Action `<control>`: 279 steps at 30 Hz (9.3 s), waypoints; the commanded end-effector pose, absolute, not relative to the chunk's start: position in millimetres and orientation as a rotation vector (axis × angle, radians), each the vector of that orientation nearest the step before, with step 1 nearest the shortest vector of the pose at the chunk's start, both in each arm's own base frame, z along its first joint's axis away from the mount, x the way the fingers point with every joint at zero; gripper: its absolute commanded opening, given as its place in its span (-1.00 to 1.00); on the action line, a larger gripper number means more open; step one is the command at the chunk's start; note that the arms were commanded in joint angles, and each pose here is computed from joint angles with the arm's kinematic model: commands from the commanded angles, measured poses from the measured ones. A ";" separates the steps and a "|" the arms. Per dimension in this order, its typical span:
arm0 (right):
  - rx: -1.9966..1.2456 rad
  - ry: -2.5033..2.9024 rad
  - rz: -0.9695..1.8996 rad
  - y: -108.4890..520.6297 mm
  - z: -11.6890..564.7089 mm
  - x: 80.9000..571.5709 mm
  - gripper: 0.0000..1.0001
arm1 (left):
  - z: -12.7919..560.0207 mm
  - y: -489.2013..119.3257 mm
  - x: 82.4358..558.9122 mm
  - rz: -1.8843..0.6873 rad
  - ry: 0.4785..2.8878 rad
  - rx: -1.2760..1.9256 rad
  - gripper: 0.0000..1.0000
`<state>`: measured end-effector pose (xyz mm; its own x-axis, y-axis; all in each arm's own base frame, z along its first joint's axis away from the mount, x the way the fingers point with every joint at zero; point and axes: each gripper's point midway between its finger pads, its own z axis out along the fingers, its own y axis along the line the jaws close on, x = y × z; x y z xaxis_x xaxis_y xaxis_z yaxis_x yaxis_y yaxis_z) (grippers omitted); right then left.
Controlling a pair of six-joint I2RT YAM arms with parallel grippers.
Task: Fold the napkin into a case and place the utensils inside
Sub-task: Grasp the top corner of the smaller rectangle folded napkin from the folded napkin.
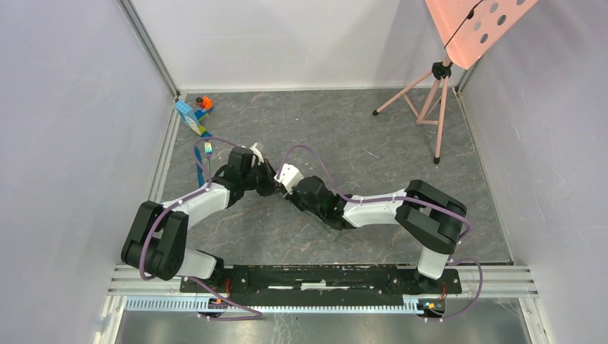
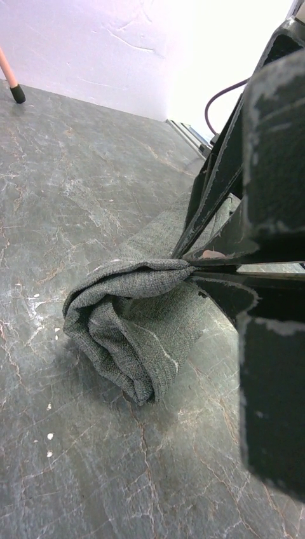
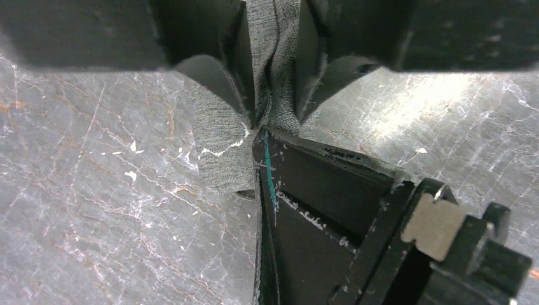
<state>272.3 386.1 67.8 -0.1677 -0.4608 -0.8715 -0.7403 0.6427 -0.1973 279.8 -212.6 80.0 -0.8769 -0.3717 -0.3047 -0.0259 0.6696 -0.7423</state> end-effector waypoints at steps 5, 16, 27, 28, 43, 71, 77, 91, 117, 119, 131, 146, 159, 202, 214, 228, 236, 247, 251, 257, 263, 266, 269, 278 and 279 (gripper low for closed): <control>-0.878 1.759 0.340 392.8 90.9 284.9 -1.00 | 109.1 -215.5 286.7 -1.128 2.378 -0.297 -0.92; -0.786 1.844 0.540 371.6 100.2 283.5 -1.00 | 92.4 -159.5 281.7 -0.726 2.340 -0.378 0.27; -0.725 1.848 0.642 371.4 106.6 285.8 -0.99 | 71.1 -182.1 282.2 -0.407 2.449 -0.211 -0.05; -0.725 1.847 0.645 371.8 106.5 285.9 -1.00 | 70.9 -183.4 283.3 -0.374 2.450 -0.198 -0.07; -0.723 1.831 0.671 374.6 111.0 284.2 -1.00 | 54.6 -201.1 297.4 -0.149 2.497 -0.069 -0.28; -0.743 1.841 0.676 377.8 105.1 281.7 -0.99 | 54.8 -232.3 293.0 -0.105 2.452 0.034 -0.33; -0.749 1.840 0.676 379.1 105.7 281.2 -0.99 | 64.1 -231.2 286.2 -0.102 2.423 0.007 -0.08; -0.754 1.837 0.681 381.5 105.5 280.0 -0.99 | 70.6 -247.0 277.0 -0.193 2.412 0.027 -0.35; -0.759 1.844 0.669 380.0 99.6 280.3 -0.99 | 72.4 -229.4 258.5 -0.284 2.352 -0.037 -0.16; -0.757 1.844 0.669 380.2 100.0 280.9 -1.00 | 77.1 -227.9 257.2 -0.305 2.330 -0.047 -0.19; -0.716 1.869 0.637 372.1 95.1 284.4 -0.99 | 88.1 -212.5 251.9 -0.380 2.234 -0.145 0.07; -0.703 1.864 0.661 371.7 97.4 284.9 -0.99 | 74.4 -199.2 256.9 -0.195 2.308 -0.170 -0.26; -0.717 1.852 0.664 372.7 100.6 284.7 -0.99 | 65.3 -194.2 274.8 -0.009 2.315 -0.152 -0.29; -0.675 2.005 0.532 384.7 66.1 254.9 -1.00 | 80.0 -202.1 268.8 -0.359 2.117 -0.086 -0.95; -0.604 1.968 0.648 386.1 92.9 270.0 -0.99 | 56.7 -178.4 260.0 -0.113 2.292 -0.168 -0.13; -0.617 1.958 0.685 389.1 93.8 268.8 -1.00 | 59.4 -184.3 272.4 -0.035 2.291 -0.142 -0.27; -0.621 1.958 0.678 389.2 92.4 270.1 -0.99 | 83.6 -187.5 268.8 -0.105 2.244 -0.162 -0.10; -0.623 1.951 0.688 390.6 95.8 269.5 -1.00 | 67.2 -195.5 275.6 -0.046 2.292 -0.146 -0.32; -0.625 1.950 0.686 390.5 96.2 269.6 -0.99 | 58.4 -195.0 277.4 -0.004 2.309 -0.136 -0.34; -0.626 1.946 0.695 392.0 96.8 269.3 -1.00 | 53.8 -195.5 280.4 0.030 2.315 -0.119 -0.34; -0.626 1.946 0.697 393.0 96.6 269.8 -1.00 | 44.4 -197.3 280.4 0.053 2.342 -0.098 -0.40; -0.625 1.943 0.697 393.3 97.9 270.3 -1.00 | 39.7 -195.4 279.3 0.072 2.351 -0.088 -0.42; -0.625 1.943 0.698 393.9 98.1 270.5 -1.00 | 39.0 -194.7 279.4 0.077 2.349 -0.081 -0.53; -0.630 1.950 0.685 390.7 94.0 269.5 -0.99 | 58.5 -197.5 284.0 0.029 2.304 -0.061 -0.95; -0.632 1.950 0.681 390.0 94.2 269.9 -1.00 | 59.4 -197.6 282.9 0.015 2.300 -0.065 -0.95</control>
